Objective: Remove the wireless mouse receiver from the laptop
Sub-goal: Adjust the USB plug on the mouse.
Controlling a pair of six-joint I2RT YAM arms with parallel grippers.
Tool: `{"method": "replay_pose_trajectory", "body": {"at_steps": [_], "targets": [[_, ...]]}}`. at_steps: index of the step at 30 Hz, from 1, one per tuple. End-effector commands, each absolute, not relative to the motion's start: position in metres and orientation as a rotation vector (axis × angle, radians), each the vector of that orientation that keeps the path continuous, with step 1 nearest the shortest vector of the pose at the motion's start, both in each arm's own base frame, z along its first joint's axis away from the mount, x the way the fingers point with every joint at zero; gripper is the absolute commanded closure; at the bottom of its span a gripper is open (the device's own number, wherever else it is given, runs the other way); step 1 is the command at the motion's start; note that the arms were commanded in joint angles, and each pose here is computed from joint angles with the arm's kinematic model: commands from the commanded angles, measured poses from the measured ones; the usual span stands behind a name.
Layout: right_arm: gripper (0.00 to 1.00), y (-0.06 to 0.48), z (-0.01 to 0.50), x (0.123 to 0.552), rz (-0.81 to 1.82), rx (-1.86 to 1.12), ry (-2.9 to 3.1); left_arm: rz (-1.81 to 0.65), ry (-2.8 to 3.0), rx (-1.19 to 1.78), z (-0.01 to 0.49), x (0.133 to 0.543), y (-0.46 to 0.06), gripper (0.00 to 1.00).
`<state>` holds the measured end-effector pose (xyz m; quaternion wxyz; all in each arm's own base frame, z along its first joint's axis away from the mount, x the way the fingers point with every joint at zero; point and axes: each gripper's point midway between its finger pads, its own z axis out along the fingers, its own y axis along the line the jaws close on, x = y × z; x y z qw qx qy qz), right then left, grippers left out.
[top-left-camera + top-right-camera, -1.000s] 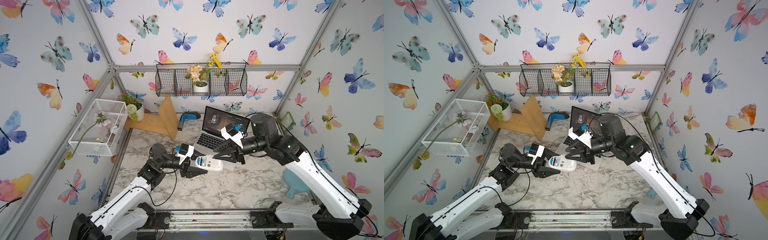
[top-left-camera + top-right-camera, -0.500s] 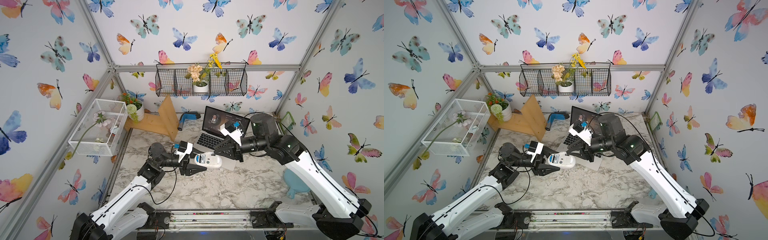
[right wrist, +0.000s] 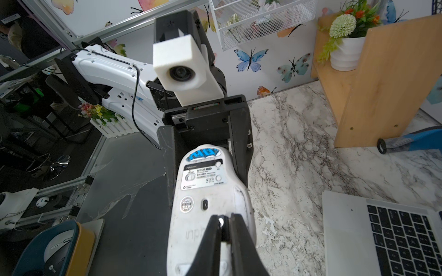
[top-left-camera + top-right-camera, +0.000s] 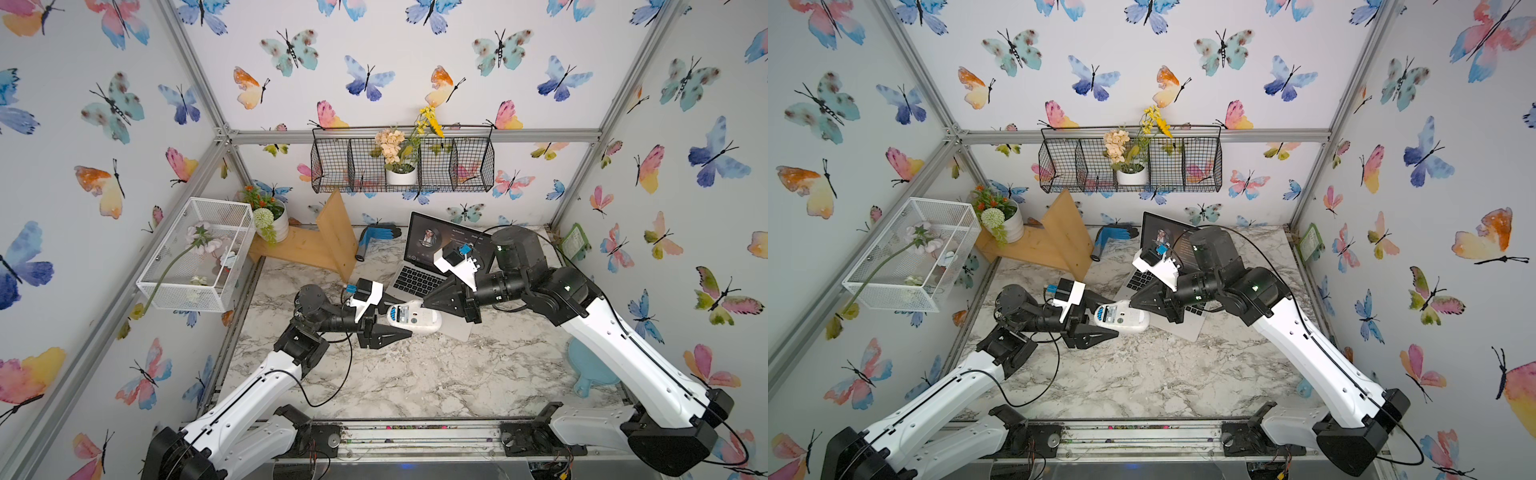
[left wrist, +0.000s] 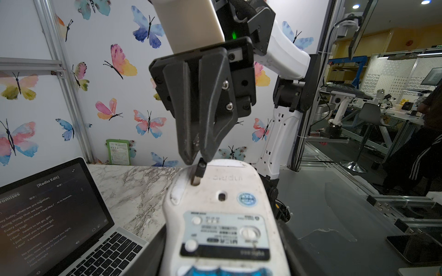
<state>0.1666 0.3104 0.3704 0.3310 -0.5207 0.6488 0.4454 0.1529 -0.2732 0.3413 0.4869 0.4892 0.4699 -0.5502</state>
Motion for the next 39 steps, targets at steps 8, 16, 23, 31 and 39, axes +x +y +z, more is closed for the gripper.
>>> {"method": "replay_pose_trajectory", "body": {"at_steps": [8, 16, 23, 31, 39], "targets": [[0.85, 0.314, 0.359, 0.157, 1.239, -1.410, 1.740, -1.297, 1.091, 1.165, 0.357, 0.156, -0.271, 1.00], [0.90, 0.315, 0.364, 0.160, 1.227, -1.399, 1.719, -1.293, 1.093, 1.168, 0.357, 0.155, -0.271, 1.00], [0.84, 0.315, 0.365, 0.161, 1.232, -1.392, 1.736, -1.295, 1.091, 1.174, 0.356, 0.154, -0.271, 1.00], [0.87, 0.316, 0.367, 0.159, 1.248, -1.401, 1.728, -1.291, 1.089, 1.175, 0.356, 0.155, -0.271, 1.00], [0.78, 0.316, 0.378, 0.161, 1.235, -1.369, 1.708, -1.284, 1.081, 1.178, 0.357, 0.153, -0.270, 1.00]]}}
